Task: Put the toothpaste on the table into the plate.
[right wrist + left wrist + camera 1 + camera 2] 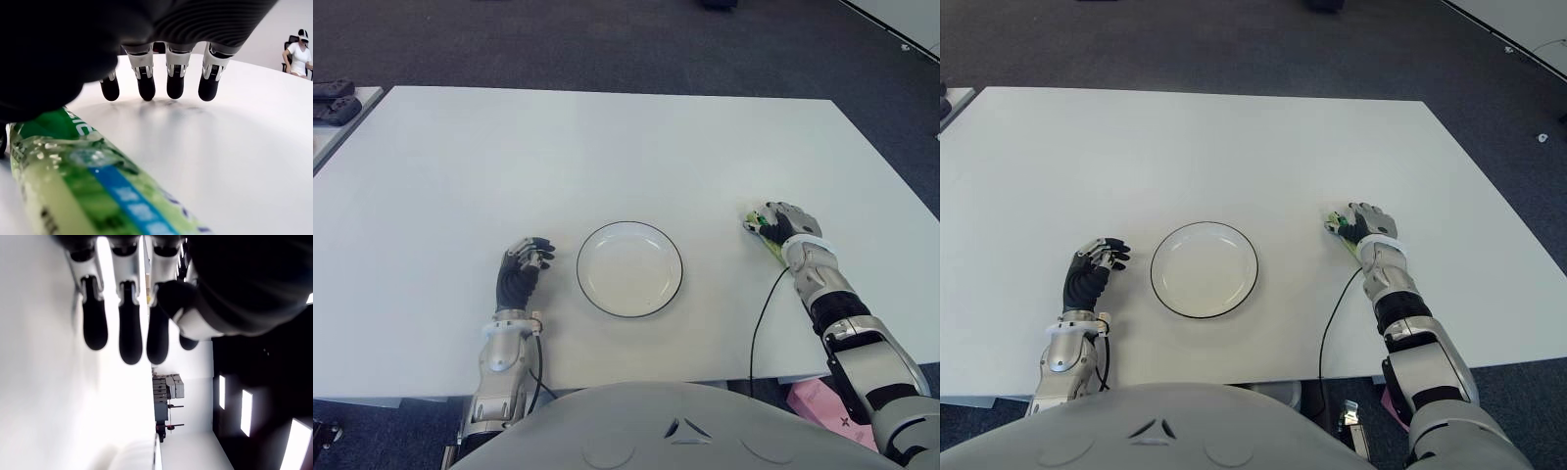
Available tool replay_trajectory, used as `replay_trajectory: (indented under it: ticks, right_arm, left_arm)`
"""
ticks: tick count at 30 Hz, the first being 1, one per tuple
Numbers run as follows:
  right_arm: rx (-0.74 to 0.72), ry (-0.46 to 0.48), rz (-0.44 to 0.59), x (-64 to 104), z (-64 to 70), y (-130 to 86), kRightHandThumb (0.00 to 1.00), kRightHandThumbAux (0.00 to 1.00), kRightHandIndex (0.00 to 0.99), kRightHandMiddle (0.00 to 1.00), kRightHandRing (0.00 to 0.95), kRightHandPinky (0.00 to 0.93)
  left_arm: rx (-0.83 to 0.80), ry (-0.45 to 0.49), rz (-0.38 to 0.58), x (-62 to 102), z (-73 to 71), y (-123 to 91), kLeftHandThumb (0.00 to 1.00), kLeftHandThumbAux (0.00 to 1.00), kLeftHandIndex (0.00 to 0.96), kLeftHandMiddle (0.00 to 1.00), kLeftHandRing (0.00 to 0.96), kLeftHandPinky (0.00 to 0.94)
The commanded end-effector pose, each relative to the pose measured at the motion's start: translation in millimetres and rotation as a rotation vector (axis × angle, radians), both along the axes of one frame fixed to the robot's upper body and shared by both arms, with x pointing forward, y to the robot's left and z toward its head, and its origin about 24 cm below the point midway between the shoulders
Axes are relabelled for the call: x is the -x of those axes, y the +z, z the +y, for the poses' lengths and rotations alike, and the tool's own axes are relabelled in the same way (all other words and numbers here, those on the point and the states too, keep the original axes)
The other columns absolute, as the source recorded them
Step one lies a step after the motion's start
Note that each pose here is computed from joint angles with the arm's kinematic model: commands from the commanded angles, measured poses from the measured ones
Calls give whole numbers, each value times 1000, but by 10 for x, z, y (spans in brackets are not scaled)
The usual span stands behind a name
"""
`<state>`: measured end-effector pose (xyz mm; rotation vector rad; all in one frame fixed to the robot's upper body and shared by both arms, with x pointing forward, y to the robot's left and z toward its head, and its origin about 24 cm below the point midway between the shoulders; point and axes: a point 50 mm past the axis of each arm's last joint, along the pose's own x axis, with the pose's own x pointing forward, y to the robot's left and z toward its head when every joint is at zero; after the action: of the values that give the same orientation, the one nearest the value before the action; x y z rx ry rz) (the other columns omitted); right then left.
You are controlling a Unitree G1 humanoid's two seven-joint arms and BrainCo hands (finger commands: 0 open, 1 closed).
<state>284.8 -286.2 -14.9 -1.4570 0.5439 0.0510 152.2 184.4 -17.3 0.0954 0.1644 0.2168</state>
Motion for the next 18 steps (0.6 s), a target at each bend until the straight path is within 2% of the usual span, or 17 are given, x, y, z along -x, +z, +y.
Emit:
replay_trajectory:
  ticks: [1,3,5,12,13,14,18]
  right_arm:
    - [-82,-45,240,654,27,-702,511,476,48,132,180,303]
    - [-92,-37,220,666,12,-704,582,488,122,211,254,365]
    - [-100,-24,202,662,14,-701,617,493,161,245,284,386]
    - [-132,-2,134,608,41,-663,756,526,334,348,357,417]
    - [-137,-2,127,604,40,-659,763,528,342,353,361,419]
    - [-141,-3,122,602,40,-657,750,592,371,365,370,427]
    - [-153,-2,108,594,40,-648,733,682,413,396,394,452]
  left_arm:
    - [10,20,64,68,24,-95,836,679,421,465,495,490]
    - [9,21,65,66,23,-95,836,679,420,465,494,490]
    - [8,21,66,65,24,-95,836,679,420,465,494,490]
    - [4,21,64,58,31,-99,836,679,418,465,495,490]
    - [4,21,63,57,30,-99,836,679,418,465,495,490]
    - [5,21,62,56,30,-99,836,679,419,465,495,491]
    - [5,21,61,53,30,-98,837,678,422,464,495,492]
